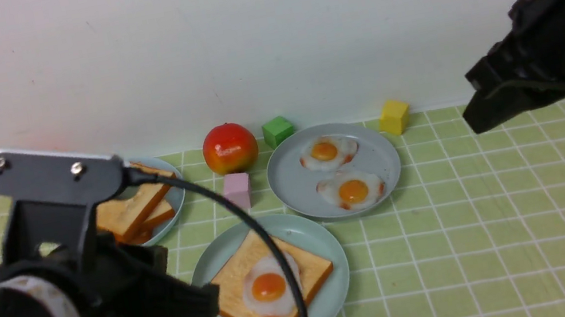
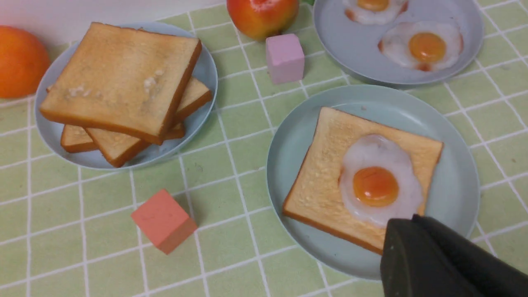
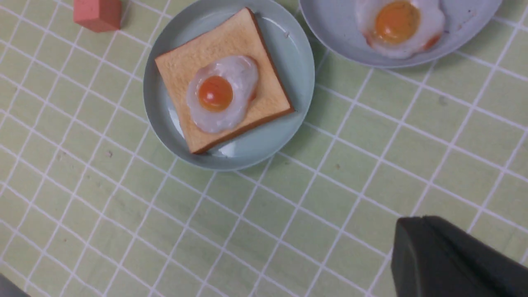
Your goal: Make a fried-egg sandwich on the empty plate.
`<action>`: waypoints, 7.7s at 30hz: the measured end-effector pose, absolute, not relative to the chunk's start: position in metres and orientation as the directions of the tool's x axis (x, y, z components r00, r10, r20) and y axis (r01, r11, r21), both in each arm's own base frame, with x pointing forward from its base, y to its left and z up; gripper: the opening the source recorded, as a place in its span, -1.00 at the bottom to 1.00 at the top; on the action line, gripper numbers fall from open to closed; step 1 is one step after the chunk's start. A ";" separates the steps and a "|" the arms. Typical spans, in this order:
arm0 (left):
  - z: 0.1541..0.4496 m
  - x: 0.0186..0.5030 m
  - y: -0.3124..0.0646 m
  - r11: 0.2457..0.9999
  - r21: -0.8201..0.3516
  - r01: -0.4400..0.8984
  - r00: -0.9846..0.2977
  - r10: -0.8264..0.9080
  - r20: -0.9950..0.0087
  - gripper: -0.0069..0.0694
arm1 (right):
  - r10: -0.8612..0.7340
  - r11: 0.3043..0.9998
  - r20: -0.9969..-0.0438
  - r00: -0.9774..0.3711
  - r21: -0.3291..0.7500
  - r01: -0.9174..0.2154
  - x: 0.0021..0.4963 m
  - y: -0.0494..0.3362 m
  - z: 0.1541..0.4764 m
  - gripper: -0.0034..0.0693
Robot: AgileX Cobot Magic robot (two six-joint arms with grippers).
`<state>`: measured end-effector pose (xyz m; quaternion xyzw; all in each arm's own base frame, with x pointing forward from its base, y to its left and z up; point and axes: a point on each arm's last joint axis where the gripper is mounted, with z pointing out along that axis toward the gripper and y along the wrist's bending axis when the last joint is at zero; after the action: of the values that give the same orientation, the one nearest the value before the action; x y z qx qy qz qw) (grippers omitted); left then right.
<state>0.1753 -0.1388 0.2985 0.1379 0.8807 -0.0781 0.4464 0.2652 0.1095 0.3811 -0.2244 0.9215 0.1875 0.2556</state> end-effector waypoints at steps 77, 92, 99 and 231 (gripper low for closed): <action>0.254 0.414 -0.078 0.842 0.258 0.475 -0.603 0.524 -0.601 -0.58 | -0.359 0.700 -0.752 -0.553 0.176 -0.692 0.126 0.097 0.396 -0.82; 0.244 0.294 -0.211 0.680 0.166 0.714 -0.473 0.644 -0.601 -0.58 | -0.389 0.689 -0.726 -0.567 0.180 -0.702 0.123 0.096 0.394 -0.79; 0.217 0.299 -0.224 0.662 0.206 0.721 -0.470 0.684 -0.558 -0.58 | -0.408 0.682 -0.706 -0.579 0.186 -0.707 0.121 0.096 0.392 -0.78; 0.251 0.060 -0.052 0.766 -0.122 0.631 -0.194 0.003 -0.981 -0.80 | -0.043 0.996 -0.953 -0.299 -0.019 -0.084 0.052 0.005 0.173 -0.94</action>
<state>0.0600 -0.0515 0.2508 0.2183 0.7265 -0.2633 0.5960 0.0520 0.0052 0.1732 -0.0393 0.8057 0.0171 0.5908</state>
